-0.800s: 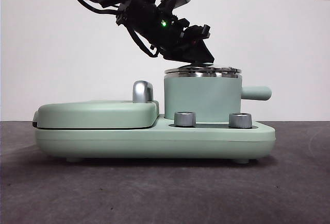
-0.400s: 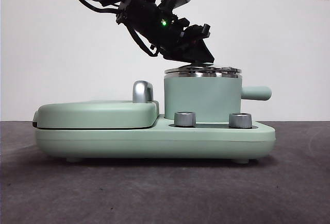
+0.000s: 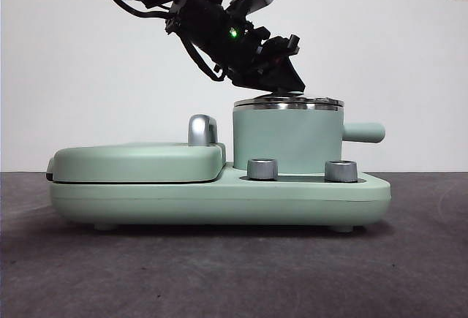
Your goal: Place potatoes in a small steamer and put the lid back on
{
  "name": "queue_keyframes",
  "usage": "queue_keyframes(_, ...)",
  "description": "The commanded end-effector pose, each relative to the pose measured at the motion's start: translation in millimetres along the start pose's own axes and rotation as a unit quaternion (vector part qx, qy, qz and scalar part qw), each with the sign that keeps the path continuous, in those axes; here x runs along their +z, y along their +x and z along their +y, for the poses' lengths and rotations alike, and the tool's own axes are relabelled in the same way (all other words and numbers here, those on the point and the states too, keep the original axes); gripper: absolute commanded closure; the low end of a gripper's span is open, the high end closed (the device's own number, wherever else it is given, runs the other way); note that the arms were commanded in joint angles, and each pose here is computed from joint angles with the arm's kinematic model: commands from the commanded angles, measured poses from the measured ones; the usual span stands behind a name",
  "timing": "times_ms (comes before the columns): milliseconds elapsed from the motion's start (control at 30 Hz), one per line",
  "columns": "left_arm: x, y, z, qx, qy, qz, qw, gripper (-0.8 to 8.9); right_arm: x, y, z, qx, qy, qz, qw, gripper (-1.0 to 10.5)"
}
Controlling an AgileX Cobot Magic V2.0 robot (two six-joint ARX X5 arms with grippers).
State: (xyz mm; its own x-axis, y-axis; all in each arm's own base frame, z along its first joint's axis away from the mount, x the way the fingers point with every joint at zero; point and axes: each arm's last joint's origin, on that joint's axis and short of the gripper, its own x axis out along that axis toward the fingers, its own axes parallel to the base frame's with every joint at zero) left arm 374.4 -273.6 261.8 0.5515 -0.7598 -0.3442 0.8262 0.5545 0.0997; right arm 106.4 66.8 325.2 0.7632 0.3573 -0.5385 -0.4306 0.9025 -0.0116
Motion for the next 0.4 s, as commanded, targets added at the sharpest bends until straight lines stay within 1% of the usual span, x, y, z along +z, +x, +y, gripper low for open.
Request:
queue_keyframes(33, -2.4, 8.3, -5.7, -0.013, 0.001, 0.010, 1.000, 7.99, 2.2, -0.5, 1.2, 0.002, 0.005, -0.004, 1.000, 6.3)
queue_keyframes(167, -2.5, 8.4, -5.5, -0.012, 0.001, 0.009, 1.000, 7.94, 2.2, -0.5, 1.2, 0.002, 0.005, -0.004, 1.000, 6.3)
queue_keyframes(233, -2.3, 8.3, -5.5, -0.012, 0.001, 0.009, 1.000, 7.51, 2.2, -0.5, 1.2, 0.003, 0.005, -0.004, 1.000, 6.3)
queue_keyframes(400, -2.3, 8.3, -5.5, -0.012, 0.001, 0.009, 1.000, 4.63, 2.2, -0.5, 1.2, 0.003, 0.005, -0.004, 1.000, 6.3)
